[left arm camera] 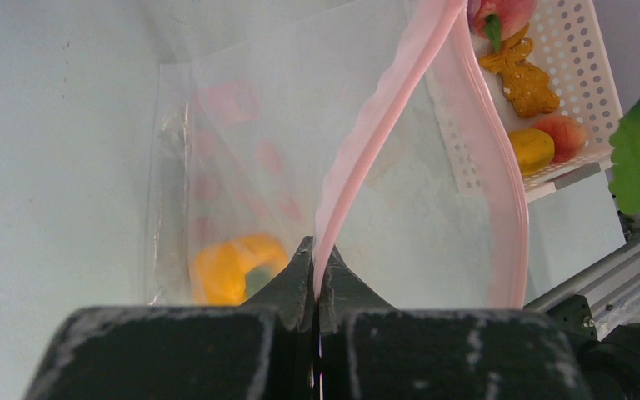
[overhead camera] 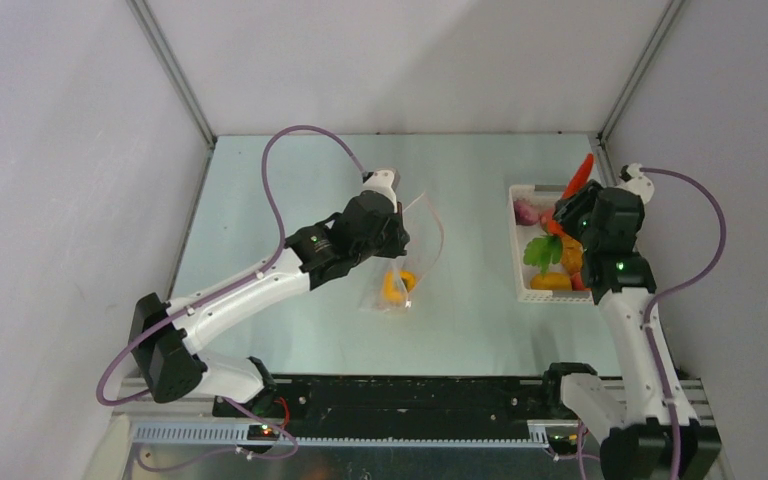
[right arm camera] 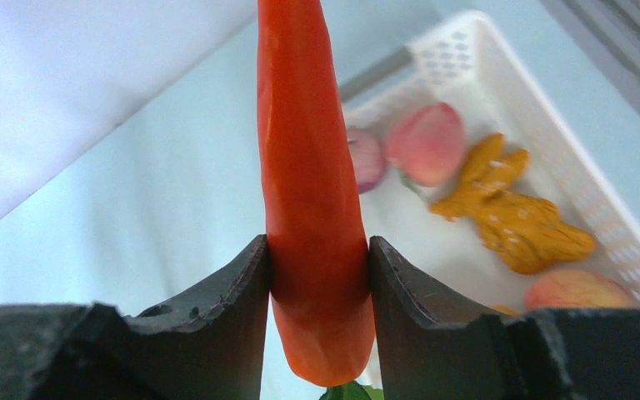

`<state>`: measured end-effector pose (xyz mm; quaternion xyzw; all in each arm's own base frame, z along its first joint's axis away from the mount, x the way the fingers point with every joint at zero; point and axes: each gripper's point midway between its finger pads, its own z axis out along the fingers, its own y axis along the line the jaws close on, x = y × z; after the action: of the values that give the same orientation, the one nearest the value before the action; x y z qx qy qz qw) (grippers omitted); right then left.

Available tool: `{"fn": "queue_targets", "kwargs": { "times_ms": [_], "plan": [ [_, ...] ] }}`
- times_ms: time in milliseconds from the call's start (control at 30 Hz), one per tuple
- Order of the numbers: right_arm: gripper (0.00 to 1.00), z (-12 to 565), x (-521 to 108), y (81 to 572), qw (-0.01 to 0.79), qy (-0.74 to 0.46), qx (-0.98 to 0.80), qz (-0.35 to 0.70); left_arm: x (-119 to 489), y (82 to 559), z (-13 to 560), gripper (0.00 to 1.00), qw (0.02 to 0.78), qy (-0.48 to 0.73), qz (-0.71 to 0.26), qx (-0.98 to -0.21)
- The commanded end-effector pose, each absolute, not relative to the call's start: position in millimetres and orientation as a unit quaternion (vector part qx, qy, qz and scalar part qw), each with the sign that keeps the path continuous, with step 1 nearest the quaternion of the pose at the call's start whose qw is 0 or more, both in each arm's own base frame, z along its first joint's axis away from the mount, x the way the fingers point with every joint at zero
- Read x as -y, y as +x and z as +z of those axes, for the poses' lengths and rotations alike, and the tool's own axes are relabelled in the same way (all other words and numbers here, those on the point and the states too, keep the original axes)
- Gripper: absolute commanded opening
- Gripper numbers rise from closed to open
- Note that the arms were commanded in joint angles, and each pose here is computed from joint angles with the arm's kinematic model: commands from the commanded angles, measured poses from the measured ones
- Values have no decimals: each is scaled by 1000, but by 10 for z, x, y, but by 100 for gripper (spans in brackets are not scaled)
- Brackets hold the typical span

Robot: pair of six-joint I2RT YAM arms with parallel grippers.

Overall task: Place the food in the zip-top bag and seal the zipper
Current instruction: Place the fake vegetable in the zipper food storage bag.

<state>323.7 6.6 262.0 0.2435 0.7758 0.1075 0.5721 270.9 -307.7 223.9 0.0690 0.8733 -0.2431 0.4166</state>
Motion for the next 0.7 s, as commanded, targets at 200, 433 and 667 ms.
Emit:
{"fn": "queue_targets", "kwargs": {
  "times_ms": [200, 433, 667],
  "plan": [
    [9, 3839, -1454, 2943, 714, 57, -650, 255, 3167, 2744, 2334, 0, 417, 56, -269, -866],
    [9, 4313, -2228, 2828, 759, -13, -559, 334, 3202, 2682, 2328, 0, 401, 51, -285, -869],
    [9, 4510, -2506, 2752, 764, -37, -509, 395, 3243, 2619, 2349, 0, 389, 50, -304, -868]
  ]
}}
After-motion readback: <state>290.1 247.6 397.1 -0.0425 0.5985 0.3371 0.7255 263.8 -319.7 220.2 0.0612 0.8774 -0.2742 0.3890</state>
